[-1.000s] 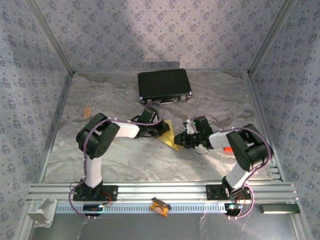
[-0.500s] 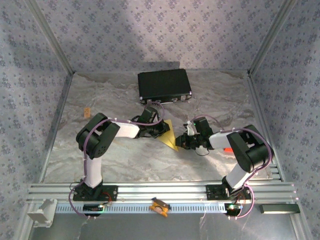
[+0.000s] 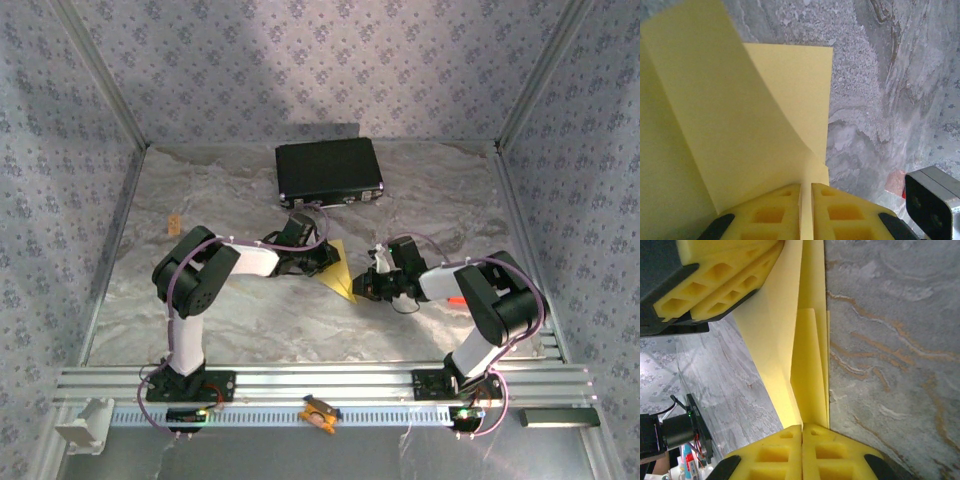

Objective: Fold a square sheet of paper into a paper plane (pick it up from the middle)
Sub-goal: Fourth fold the wing at the center of the table.

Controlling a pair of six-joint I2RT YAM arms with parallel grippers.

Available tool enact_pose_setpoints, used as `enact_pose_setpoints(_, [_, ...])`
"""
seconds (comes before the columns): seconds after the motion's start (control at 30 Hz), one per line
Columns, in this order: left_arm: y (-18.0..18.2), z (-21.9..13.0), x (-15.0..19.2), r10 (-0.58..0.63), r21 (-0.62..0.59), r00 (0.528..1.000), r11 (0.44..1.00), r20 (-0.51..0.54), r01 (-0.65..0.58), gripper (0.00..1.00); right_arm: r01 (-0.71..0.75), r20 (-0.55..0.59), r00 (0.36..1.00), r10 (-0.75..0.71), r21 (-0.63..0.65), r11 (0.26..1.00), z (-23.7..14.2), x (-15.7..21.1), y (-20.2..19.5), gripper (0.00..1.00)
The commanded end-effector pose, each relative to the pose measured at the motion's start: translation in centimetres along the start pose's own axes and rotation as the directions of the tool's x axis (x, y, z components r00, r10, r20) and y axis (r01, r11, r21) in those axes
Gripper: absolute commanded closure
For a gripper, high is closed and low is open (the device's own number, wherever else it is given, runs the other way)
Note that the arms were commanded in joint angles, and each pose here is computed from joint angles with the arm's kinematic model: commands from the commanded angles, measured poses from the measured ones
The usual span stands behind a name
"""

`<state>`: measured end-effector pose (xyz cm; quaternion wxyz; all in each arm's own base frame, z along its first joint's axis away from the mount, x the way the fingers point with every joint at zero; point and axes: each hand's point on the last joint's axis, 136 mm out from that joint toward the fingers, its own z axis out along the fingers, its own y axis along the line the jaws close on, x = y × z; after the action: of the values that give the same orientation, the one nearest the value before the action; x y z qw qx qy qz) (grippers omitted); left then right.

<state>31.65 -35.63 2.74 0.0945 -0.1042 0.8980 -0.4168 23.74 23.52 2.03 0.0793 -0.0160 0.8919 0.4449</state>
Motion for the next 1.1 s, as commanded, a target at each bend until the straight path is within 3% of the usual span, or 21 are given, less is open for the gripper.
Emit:
enact_pose_setpoints(0.0, [2.3,0.8,1.2,-0.01,-0.071,0.999,0.997,-0.04,0.008,0.87,-0.137,-0.09,0.985,0.145,0.096,0.986,-0.1,3.9,-2.9,0.9])
enact_pose_setpoints(0.07, [2.3,0.8,1.2,-0.011,-0.071,0.999,0.997,-0.038,0.008,0.87,-0.143,-0.092,0.984,0.153,0.102,0.984,-0.2,4.1,-3.0,0.85])
enact_pose_setpoints(0.27, [2.4,0.7,1.1,-0.013,-0.072,0.999,0.997,-0.037,0.01,0.87,-0.149,-0.084,0.983,0.16,0.126,0.981,-0.6,4.5,-3.4,0.83])
enact_pose_setpoints(0.53, [2.4,0.7,1.1,-0.015,-0.072,0.999,0.997,-0.034,0.012,0.87,-0.162,-0.094,0.98,0.176,0.141,0.977,-0.6,5.1,-3.9,0.92])
enact_pose_setpoints(0.83, [2.5,0.7,1.1,-0.017,-0.07,0.999,0.997,-0.032,0.015,0.87,-0.175,-0.095,0.977,0.19,0.145,0.974,-1.1,5.8,-3.7,0.84])
enact_pose_setpoints(1.07, [2.6,0.7,1.2,-0.021,-0.069,0.999,0.997,-0.033,0.019,0.87,-0.182,-0.109,0.973,0.201,0.166,0.969,-1.0,6.3,-4.3,0.94])
